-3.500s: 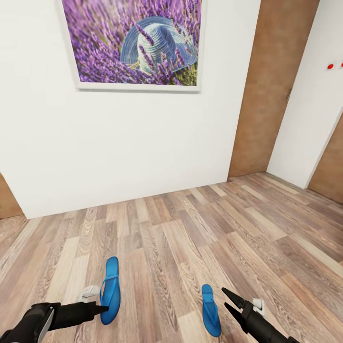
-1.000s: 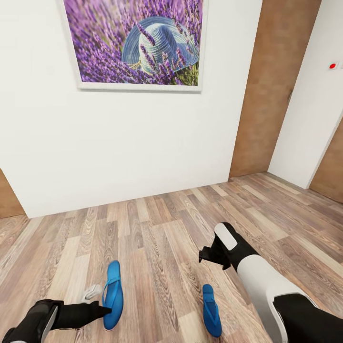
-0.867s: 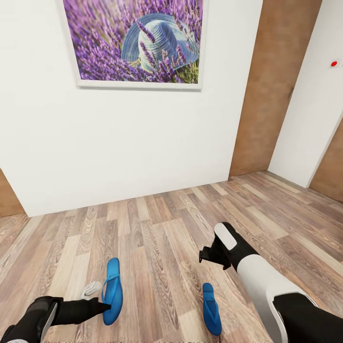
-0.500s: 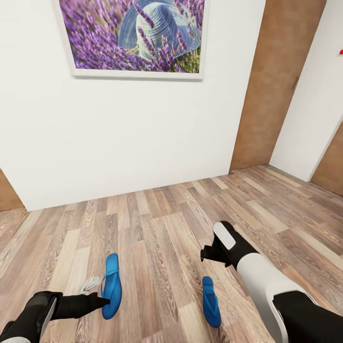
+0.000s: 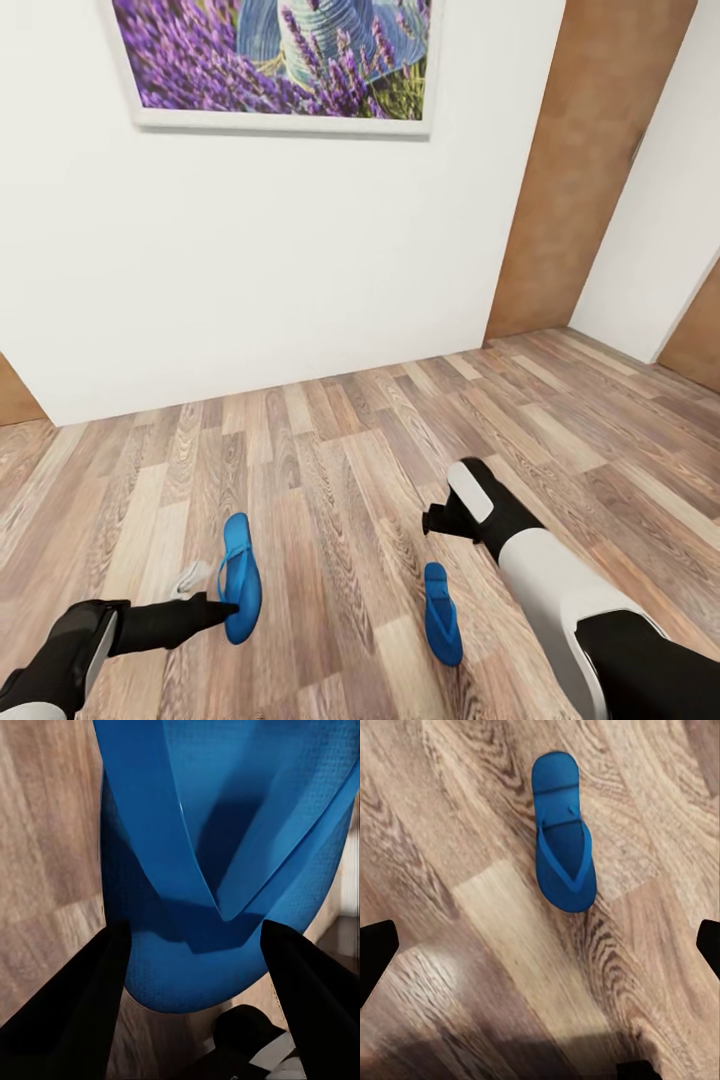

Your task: In the bedroom, move the book from the bed onto either nightstand, and place the two sandals side by side next to the bed.

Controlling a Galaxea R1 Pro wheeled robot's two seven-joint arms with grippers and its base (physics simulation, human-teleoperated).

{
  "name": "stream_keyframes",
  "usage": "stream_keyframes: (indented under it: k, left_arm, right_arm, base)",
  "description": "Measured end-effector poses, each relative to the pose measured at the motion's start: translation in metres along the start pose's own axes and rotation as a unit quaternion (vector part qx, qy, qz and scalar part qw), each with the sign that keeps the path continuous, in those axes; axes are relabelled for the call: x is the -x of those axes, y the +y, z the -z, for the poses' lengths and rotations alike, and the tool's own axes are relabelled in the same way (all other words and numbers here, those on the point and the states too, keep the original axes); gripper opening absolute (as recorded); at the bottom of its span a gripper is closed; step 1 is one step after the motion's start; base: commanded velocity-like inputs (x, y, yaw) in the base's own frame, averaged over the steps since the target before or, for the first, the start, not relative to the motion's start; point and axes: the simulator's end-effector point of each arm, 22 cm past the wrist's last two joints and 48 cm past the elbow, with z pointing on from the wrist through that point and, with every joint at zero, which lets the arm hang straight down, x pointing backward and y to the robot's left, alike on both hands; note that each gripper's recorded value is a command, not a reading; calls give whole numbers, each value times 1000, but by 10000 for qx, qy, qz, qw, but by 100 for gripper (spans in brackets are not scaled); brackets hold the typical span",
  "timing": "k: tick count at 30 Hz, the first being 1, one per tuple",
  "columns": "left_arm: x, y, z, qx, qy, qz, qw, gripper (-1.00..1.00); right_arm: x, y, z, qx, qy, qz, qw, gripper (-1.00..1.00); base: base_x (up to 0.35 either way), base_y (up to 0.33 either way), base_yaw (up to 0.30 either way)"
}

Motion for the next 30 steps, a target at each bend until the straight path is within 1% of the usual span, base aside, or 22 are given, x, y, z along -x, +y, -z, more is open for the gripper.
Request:
stream_keyframes:
  k: [4, 9, 13, 19, 30]
  left_arm:
    - [-1, 1, -3, -68, 18, 75, 9999, -100]
    - [-2, 4, -7, -71, 45, 112, 9999, -100]
    - [-3, 8, -9, -45, 72, 133, 9999, -100]
    - [-7, 17, -13, 7, 141, 201, 9997, -100]
    - [-18, 34, -22, 89, 285, 345, 9990, -100]
  right_arm:
    - [5, 2, -5, -18, -97, 137, 9999, 100]
    - [7, 7, -16, 65, -122, 278, 9995, 100]
    - [9, 5, -23, -10, -129, 373, 9992, 100]
    - [13, 2, -32, -104, -113, 441, 9989, 100]
    - [15, 1, -50, -158, -3, 472, 9988, 100]
  base:
    - [0, 0, 0]
    - [0, 0, 0]
    - [0, 0, 0]
    - [0, 0, 0]
    - [0, 0, 0]
